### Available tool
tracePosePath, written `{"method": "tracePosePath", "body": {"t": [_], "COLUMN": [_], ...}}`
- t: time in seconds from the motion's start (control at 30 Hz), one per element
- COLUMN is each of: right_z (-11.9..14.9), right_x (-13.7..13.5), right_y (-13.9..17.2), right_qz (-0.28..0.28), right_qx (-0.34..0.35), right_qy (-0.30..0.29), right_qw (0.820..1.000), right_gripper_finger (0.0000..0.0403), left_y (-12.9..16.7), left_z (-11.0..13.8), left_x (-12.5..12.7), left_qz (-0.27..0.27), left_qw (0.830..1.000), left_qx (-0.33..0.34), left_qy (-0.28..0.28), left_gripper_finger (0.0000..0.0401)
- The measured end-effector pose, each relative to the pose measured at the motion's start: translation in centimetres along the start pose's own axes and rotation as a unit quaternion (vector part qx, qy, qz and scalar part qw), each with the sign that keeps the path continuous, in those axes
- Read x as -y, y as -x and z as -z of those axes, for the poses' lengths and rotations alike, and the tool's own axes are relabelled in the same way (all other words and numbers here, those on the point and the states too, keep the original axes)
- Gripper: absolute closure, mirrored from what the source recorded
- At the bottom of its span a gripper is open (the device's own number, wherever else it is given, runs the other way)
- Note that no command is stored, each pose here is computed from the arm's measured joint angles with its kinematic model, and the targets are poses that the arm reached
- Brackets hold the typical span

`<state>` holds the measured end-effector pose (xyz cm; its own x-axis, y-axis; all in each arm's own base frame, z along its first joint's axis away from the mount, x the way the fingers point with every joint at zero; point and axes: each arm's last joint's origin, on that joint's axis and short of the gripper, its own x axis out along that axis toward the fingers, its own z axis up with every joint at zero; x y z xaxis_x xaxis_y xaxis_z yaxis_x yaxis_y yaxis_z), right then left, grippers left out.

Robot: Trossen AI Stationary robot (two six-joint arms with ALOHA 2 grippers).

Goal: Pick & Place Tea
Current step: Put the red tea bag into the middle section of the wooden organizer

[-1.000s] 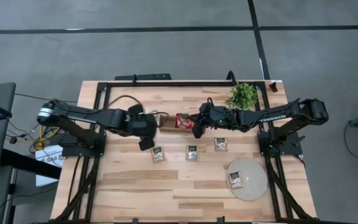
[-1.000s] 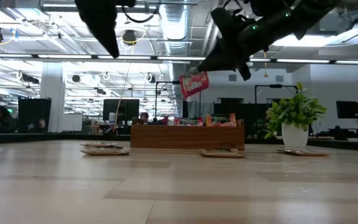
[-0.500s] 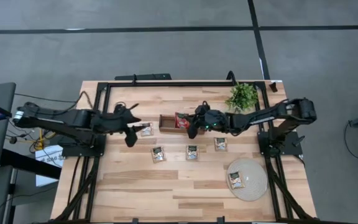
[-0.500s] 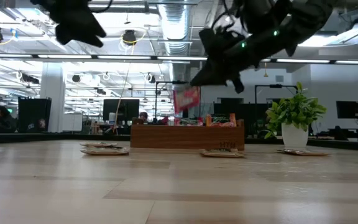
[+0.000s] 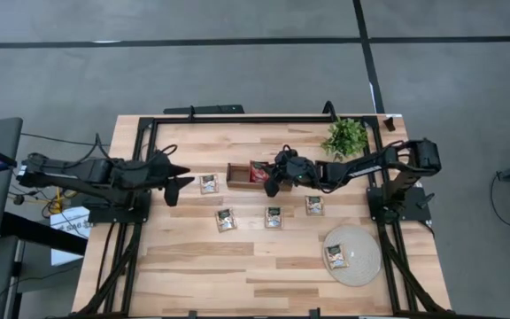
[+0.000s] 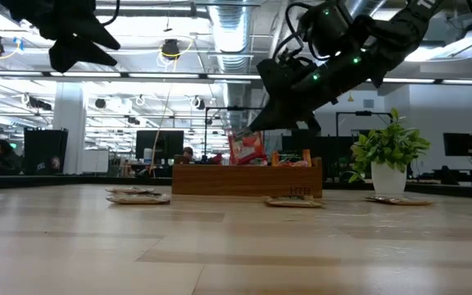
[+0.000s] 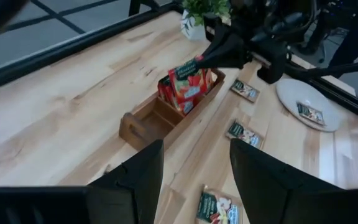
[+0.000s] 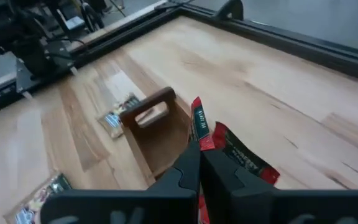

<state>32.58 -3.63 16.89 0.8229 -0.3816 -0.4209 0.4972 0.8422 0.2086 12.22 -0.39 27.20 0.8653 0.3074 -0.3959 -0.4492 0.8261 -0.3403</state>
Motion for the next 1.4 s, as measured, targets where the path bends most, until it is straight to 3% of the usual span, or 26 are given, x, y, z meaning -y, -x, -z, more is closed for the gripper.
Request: {"method": "tracePosePath", "body": {"t": [0.2,1.0,1.4], "right_z": [-0.20,-0.17,-0.20], "right_x": [0.81,0.98,0.97], "right_y": [-0.13,-0.45,-0.45], "right_qz": [0.030,0.026,0.026], "right_qx": [0.001,0.005,0.006], "right_qy": [-0.001,-0.005,-0.006], "right_qw": [1.000,1.000,1.000], "right_gripper_finger": [0.0403,0.0402,0.0333], "left_y": [-0.23,-0.29,-0.29], "left_z": [0.54,0.56,0.56], "left_x": [-0.22,-0.21,-0.20], "left_qz": [-0.004,-0.005,-0.005], "left_qw": [1.000,1.000,1.000], "left_qx": [-0.006,-0.008,-0.008], "left_qy": [0.006,0.002,0.002], "left_gripper_finger": [0.0224,0.0224,0.0224]}}
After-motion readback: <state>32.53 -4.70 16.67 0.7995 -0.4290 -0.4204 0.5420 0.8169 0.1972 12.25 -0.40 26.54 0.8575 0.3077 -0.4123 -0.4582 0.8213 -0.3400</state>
